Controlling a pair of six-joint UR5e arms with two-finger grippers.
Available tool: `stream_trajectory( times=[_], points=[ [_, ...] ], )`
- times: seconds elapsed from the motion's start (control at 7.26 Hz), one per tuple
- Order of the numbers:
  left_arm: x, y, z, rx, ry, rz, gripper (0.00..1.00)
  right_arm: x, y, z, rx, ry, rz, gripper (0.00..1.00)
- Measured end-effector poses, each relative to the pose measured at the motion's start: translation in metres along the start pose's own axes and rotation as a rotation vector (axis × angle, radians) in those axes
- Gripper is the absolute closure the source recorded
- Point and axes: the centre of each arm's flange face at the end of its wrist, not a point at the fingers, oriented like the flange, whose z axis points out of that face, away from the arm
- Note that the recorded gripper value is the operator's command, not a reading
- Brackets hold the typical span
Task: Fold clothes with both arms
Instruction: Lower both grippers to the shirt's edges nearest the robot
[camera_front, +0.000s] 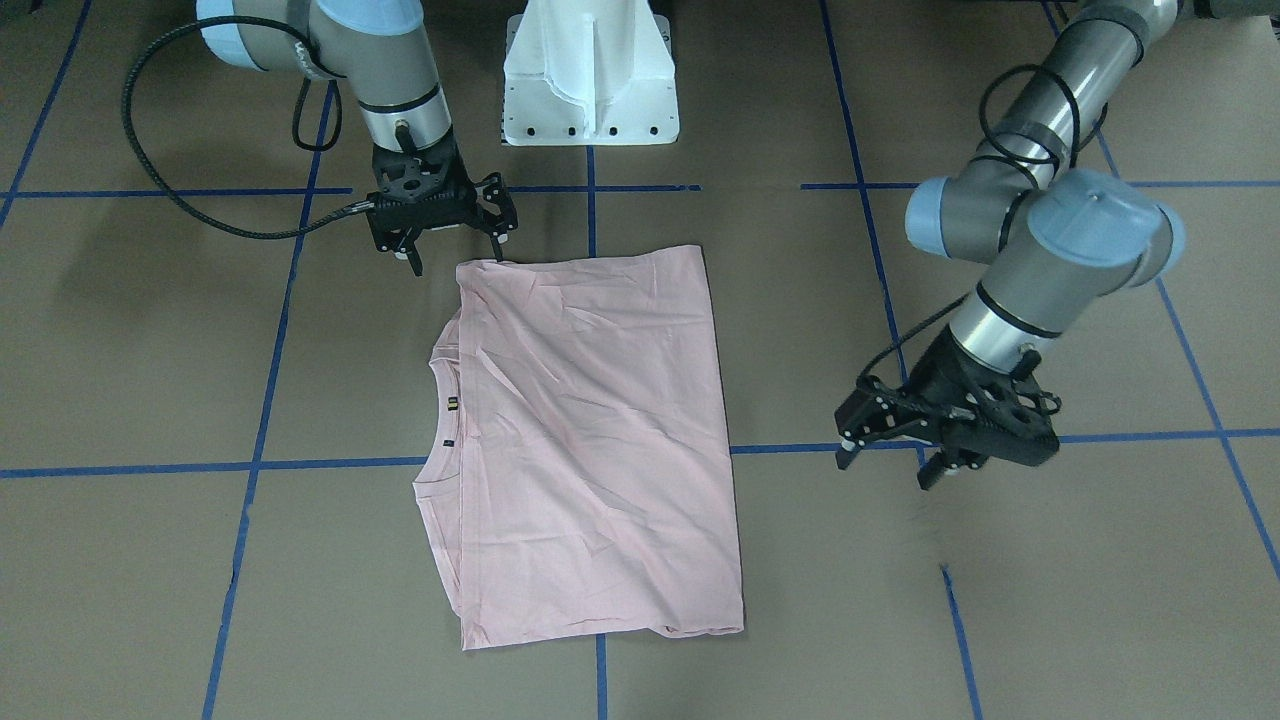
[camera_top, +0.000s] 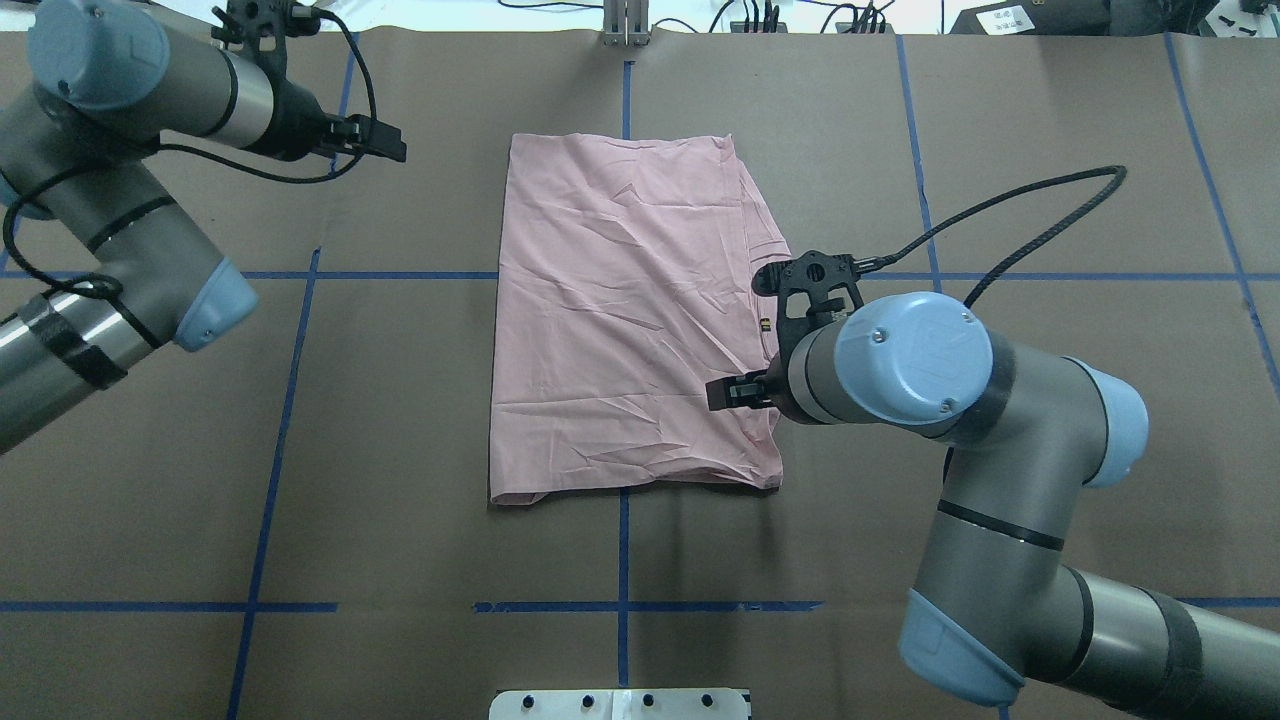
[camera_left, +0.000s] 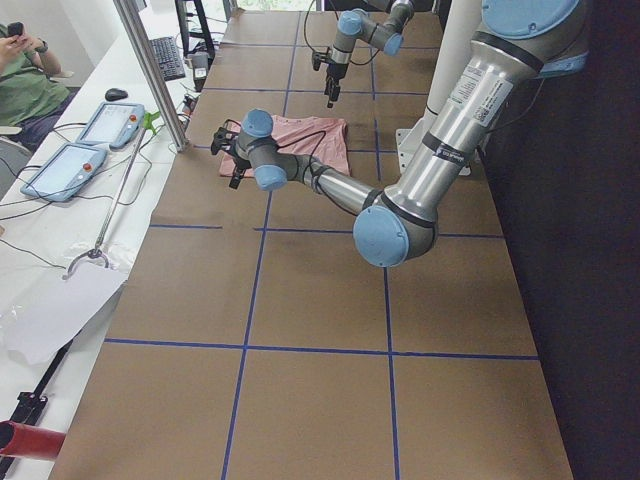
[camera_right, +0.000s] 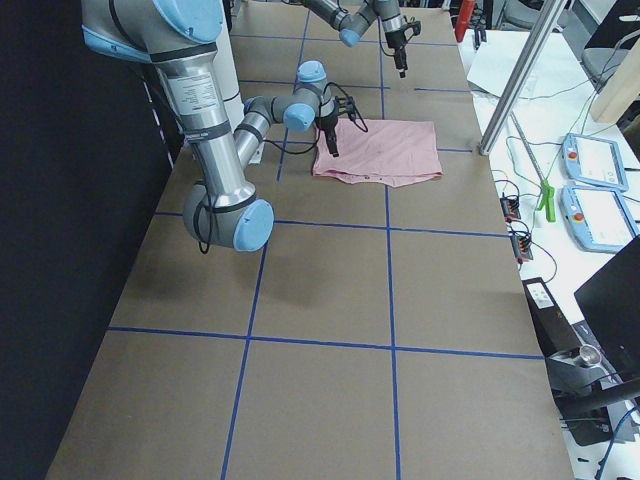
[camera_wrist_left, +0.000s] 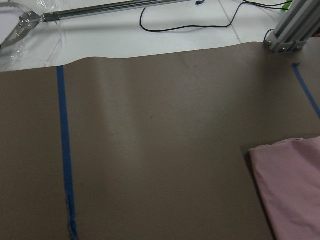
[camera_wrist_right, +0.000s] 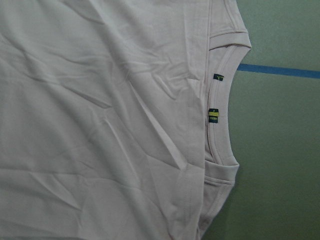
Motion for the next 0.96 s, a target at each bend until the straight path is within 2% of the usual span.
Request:
stream_trajectory(
  times=[0.14,0.28,0.41,0.69,0.96],
  points=[
    [0.027,0.047,-0.008,-0.016,0.045,-0.061,0.0,0.007,0.001,-0.005,0.026,-0.068,0.108,0.01],
    [0.053,0.103,-0.01,-0.031,0.069,-0.123,0.06,0.01,0.0,-0.006,0.049,-0.095,0.195,0.01],
    [0.077,0.153,-0.004,-0.048,0.062,-0.186,0.22,0.012,-0.002,-0.006,0.072,-0.101,0.24,0.0],
    [0.129,0.216,0.024,-0.095,-0.039,-0.275,0.23,0.013,-0.004,-0.005,0.091,-0.099,0.264,0.0],
    [0.154,0.242,0.036,-0.128,-0.096,-0.279,0.26,0.013,-0.004,-0.005,0.094,-0.098,0.267,0.0]
  ],
)
